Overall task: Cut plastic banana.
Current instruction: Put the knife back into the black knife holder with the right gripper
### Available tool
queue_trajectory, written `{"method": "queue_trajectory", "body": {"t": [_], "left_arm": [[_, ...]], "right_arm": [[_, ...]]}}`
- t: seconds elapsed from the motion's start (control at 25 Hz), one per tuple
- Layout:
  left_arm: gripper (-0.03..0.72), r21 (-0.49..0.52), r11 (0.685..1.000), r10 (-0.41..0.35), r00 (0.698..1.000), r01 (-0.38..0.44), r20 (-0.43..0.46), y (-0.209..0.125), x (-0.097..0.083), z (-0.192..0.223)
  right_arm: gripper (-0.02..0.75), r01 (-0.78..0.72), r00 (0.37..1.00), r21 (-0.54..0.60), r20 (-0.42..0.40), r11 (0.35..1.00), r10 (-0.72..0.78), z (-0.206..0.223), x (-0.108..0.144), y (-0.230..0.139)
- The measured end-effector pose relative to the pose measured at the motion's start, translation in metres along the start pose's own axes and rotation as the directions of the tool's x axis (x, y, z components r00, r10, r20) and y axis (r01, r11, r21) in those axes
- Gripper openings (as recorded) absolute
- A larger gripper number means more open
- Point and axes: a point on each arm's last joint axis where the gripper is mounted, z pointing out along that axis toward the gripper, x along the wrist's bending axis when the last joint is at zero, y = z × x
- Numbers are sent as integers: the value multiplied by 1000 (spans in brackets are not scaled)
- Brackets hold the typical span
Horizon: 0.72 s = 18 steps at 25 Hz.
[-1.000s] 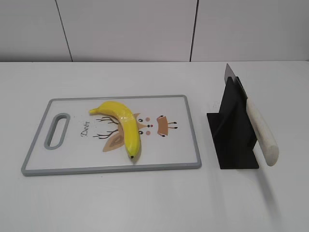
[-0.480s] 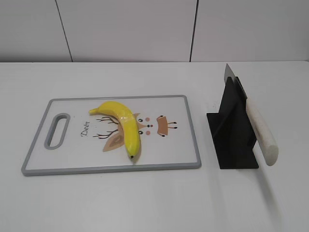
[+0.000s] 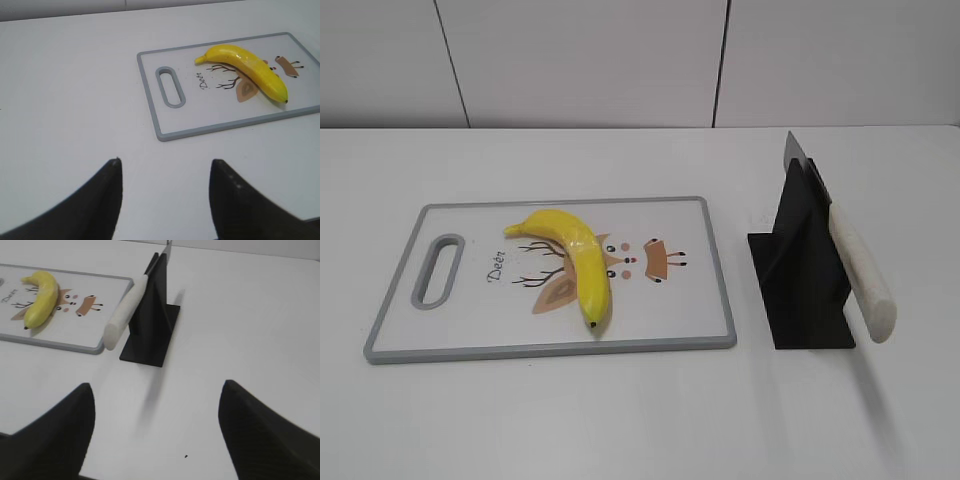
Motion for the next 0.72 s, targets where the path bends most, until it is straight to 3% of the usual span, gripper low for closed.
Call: {"method": "queue_trajectory", "body": {"t": [0.28,0.72], "left_arm": [[515,0,1000,-1,1000,1,0,0,0,0],[515,0,1000,-1,1000,1,0,0,0,0]], "right_arm": [[589,-80,983,-20,164,997,82,1,1,0],[588,-88,980,-22,175,996,90,1,2,0]]}}
